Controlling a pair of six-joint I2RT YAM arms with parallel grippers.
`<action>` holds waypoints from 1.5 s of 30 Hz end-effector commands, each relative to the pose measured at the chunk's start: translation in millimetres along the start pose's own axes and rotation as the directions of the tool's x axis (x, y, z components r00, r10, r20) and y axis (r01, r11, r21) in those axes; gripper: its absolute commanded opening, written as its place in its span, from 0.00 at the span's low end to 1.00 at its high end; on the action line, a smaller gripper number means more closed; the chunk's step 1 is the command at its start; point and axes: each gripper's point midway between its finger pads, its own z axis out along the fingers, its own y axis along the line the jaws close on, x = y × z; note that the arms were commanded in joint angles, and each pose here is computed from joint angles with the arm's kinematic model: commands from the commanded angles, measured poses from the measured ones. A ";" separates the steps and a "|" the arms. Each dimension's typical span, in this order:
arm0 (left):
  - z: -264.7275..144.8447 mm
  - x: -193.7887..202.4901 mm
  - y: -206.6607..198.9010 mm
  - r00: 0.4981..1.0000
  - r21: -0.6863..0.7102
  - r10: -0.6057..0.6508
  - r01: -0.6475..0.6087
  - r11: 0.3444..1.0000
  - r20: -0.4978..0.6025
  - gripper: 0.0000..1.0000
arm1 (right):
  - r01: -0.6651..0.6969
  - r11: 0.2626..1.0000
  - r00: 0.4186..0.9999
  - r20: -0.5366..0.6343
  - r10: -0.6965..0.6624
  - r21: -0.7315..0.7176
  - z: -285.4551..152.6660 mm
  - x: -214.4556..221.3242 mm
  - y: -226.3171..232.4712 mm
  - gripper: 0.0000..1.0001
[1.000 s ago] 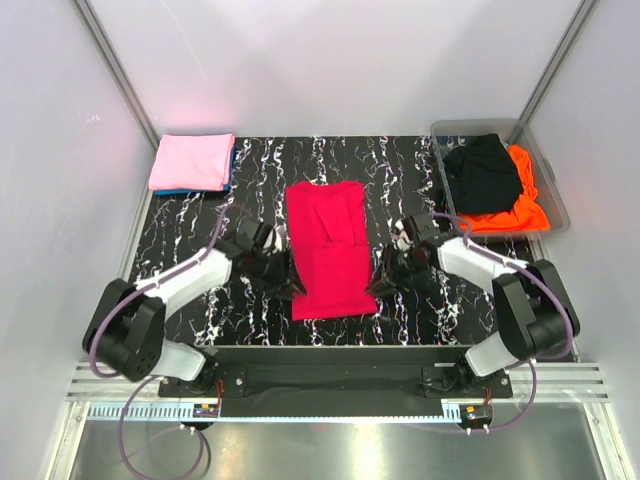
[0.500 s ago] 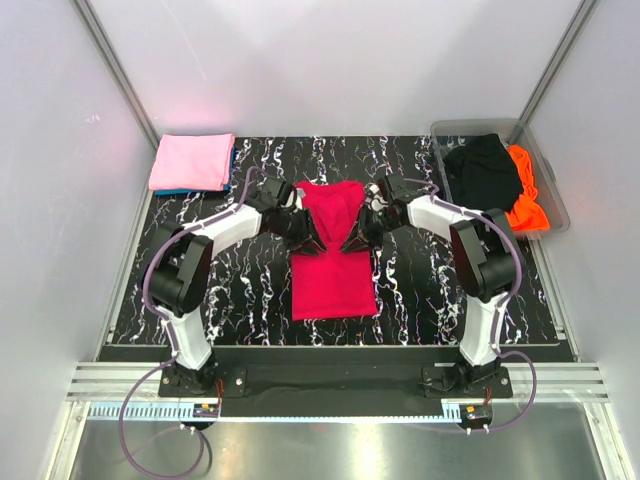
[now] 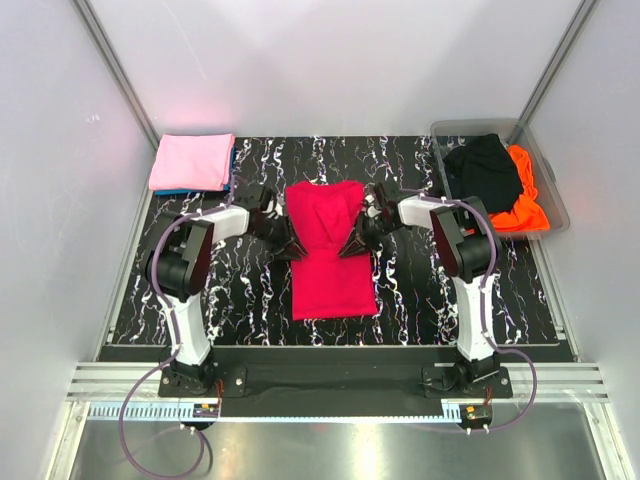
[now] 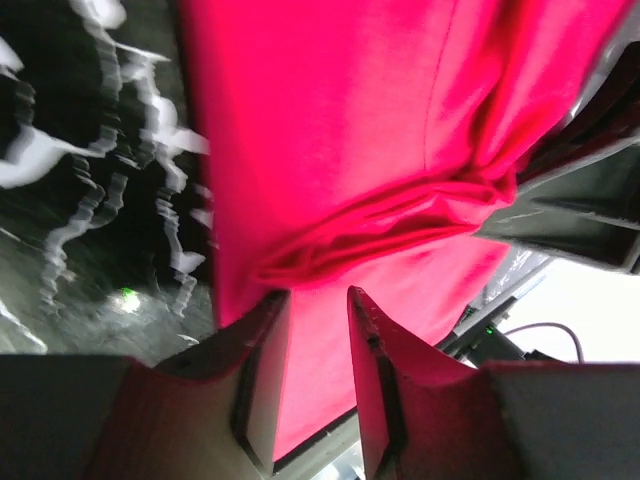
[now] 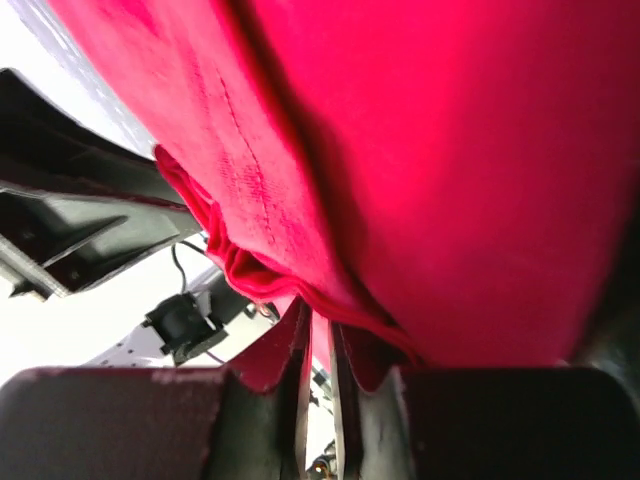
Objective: Fold and stack the t-shirts
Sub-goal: Fold the tshirt
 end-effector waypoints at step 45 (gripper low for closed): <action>-38.6 159.1 40.2 0.851 0.142 -0.497 0.478 0.867 0.171 0.59 | -0.242 0.970 0.885 0.418 0.204 0.039 -57.3 147.8 -79.6 0.53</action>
